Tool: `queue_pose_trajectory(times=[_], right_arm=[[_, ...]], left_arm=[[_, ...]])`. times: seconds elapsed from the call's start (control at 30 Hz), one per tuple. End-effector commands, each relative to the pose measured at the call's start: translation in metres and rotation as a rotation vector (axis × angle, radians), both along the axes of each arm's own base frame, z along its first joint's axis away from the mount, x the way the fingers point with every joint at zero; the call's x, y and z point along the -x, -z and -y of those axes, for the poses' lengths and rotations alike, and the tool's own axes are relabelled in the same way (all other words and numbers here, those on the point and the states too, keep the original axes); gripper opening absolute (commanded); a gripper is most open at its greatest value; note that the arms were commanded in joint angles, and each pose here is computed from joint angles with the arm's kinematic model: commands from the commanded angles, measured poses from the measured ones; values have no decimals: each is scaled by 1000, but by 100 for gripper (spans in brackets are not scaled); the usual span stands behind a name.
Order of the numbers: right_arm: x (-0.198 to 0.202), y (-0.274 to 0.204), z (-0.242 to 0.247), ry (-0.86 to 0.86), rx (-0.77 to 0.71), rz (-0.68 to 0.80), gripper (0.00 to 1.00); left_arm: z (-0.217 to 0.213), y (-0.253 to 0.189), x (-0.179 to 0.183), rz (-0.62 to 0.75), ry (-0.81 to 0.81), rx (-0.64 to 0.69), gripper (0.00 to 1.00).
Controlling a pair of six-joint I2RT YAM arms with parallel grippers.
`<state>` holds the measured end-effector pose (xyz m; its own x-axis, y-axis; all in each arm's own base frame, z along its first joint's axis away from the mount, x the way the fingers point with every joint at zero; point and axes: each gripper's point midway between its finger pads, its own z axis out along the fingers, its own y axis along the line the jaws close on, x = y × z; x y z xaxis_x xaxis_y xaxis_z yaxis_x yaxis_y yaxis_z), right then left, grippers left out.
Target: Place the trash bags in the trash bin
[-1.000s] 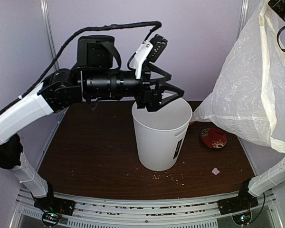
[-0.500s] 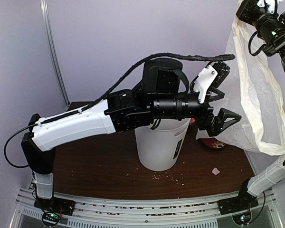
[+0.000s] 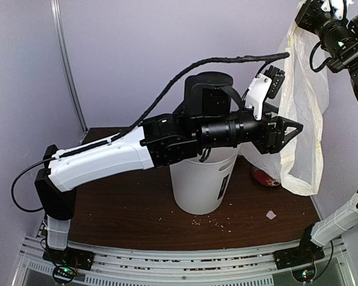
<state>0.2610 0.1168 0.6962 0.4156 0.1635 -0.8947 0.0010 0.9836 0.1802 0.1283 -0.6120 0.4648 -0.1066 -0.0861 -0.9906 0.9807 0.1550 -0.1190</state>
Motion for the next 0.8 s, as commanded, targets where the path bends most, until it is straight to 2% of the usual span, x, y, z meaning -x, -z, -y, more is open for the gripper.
queue_pose_trajectory(times=[0.0,0.1,0.13,0.3,0.43,0.6,0.77], right_arm=[[15,-9,17,-11,-62,31,0],[20,-8,21,-31,-74,26,0],[22,-9,24,-34,-77,26,0],[42,-26,45,-41,-124,91,0],[47,-45,35,-81,-70,157,0],[51,-52,22,-166,-85,211,0],[61,-61,30,-187,-141,270,0]], left_arm=[[-3,-8,-29,-40,-138,54,39],[-15,-41,-32,16,-144,136,4],[-22,-55,-34,34,-158,174,0],[-60,-123,-37,103,-201,389,0],[-68,-150,-27,93,-143,487,0],[-78,-172,-2,99,-35,545,0],[-85,-176,21,130,11,516,0]])
